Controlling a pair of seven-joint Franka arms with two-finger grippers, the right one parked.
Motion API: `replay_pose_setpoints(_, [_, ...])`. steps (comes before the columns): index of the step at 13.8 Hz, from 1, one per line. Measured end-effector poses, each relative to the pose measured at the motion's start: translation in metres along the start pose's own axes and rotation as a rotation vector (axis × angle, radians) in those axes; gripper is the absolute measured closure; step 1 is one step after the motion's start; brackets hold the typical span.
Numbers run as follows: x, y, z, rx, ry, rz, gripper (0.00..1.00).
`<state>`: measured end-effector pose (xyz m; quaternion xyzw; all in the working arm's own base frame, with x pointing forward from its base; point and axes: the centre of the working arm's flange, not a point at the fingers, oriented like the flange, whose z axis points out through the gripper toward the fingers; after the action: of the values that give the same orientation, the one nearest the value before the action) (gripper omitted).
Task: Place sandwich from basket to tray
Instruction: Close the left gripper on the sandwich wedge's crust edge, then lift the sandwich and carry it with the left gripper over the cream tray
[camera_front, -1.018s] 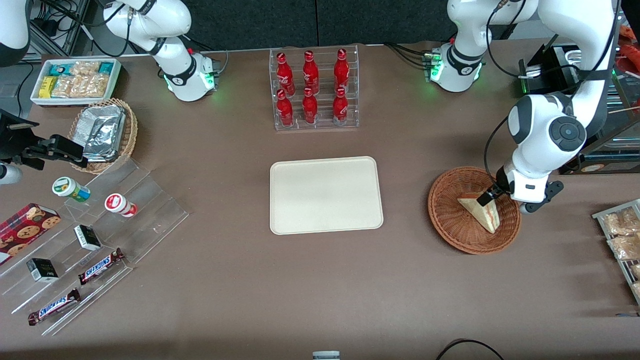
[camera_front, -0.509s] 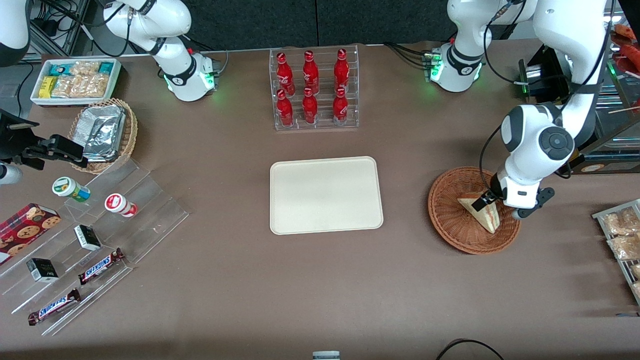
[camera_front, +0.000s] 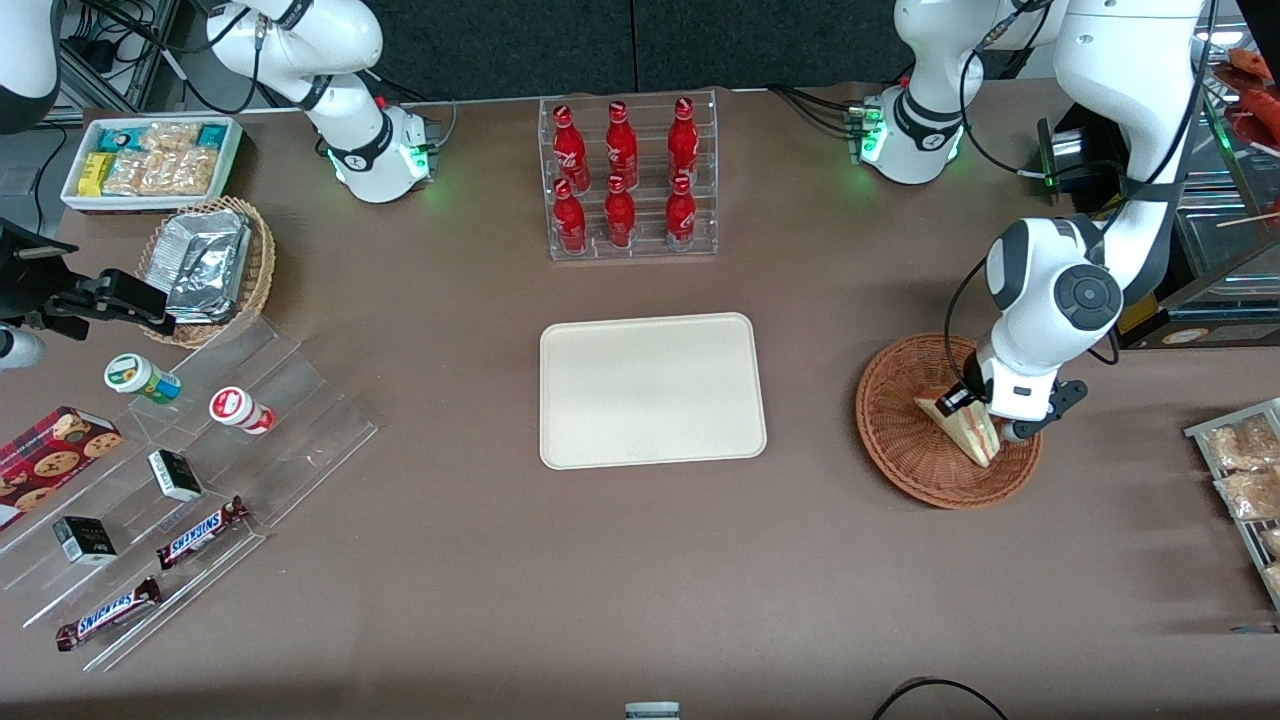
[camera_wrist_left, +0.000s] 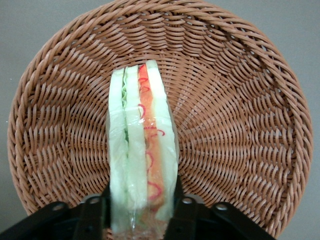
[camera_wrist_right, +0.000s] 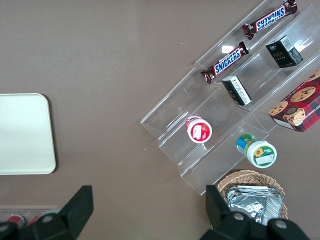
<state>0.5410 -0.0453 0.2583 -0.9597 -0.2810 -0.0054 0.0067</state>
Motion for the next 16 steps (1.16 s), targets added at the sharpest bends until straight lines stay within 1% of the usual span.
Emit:
replay_pose_setpoints(1, [0.0,0.0,-0.001,0.002,-0.001,0.007,0.67])
replay_pose_setpoints(2, [0.0,0.0,-0.003,0.01,-0.009,0.018,0.71])
replay_pose_setpoints(4, [0.004,0.002,-0.019,0.041,-0.047,0.052,0.75])
replay_pose_setpoints(6, [0.005,0.014,-0.061,0.076,-0.088,0.105,0.84])
replay_pose_setpoints(8, [-0.006,0.042,-0.117,0.1,-0.112,0.16,0.85])
replay_pose_setpoints(9, [-0.016,0.061,-0.143,0.107,-0.116,0.195,0.85])
replay_pose_setpoints(11, [-0.04,0.098,-0.177,0.107,-0.108,0.255,0.85])
replay_pose_setpoints(13, [-0.07,0.135,-0.185,0.101,-0.093,0.292,0.85])
replay_pose_setpoints(16, [-0.129,0.206,-0.173,0.098,-0.086,0.333,0.85])
